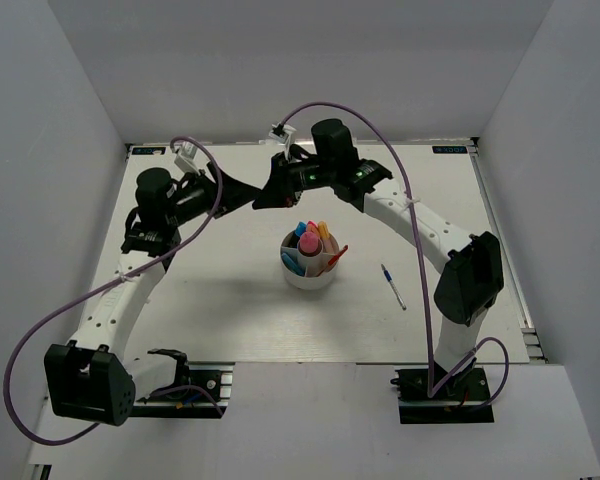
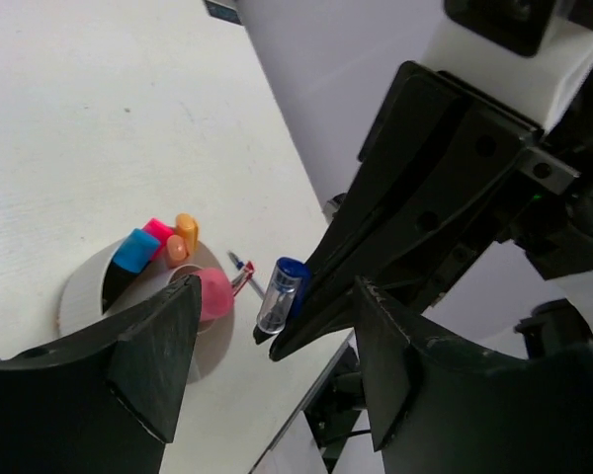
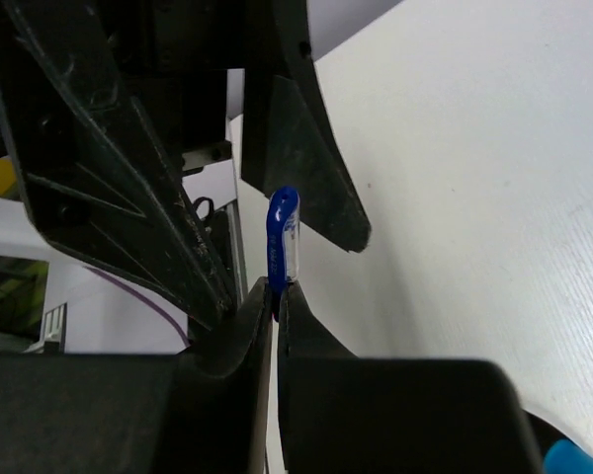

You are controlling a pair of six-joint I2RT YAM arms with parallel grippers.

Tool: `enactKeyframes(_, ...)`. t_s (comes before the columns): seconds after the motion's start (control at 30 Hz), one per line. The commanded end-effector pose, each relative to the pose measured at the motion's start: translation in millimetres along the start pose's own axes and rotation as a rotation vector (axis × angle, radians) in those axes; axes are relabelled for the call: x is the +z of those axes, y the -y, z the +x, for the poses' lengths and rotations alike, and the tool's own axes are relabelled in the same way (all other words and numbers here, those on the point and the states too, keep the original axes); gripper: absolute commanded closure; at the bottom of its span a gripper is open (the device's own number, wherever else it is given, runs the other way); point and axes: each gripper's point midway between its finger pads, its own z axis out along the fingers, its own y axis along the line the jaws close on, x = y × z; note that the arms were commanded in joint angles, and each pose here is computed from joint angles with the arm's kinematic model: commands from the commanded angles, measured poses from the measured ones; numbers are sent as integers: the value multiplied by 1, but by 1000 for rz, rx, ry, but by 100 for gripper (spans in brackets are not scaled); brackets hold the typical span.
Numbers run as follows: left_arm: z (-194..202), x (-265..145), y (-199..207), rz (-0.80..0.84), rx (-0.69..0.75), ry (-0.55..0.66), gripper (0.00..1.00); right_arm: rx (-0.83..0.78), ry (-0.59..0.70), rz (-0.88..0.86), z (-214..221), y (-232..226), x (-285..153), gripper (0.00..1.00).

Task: Sort the stationery into containers
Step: Pick up the pen cap from the center of the board.

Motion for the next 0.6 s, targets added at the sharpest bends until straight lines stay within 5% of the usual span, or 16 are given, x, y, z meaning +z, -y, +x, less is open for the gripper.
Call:
enactKeyframes(0.0, -7, -10, 36, 141, 41, 14, 28, -86, 39, -118, -17, -33, -11, 100)
enactKeyframes(0.57, 1, -17, 47, 228, 31, -42, 61, 26, 4, -316, 0, -55, -26, 100)
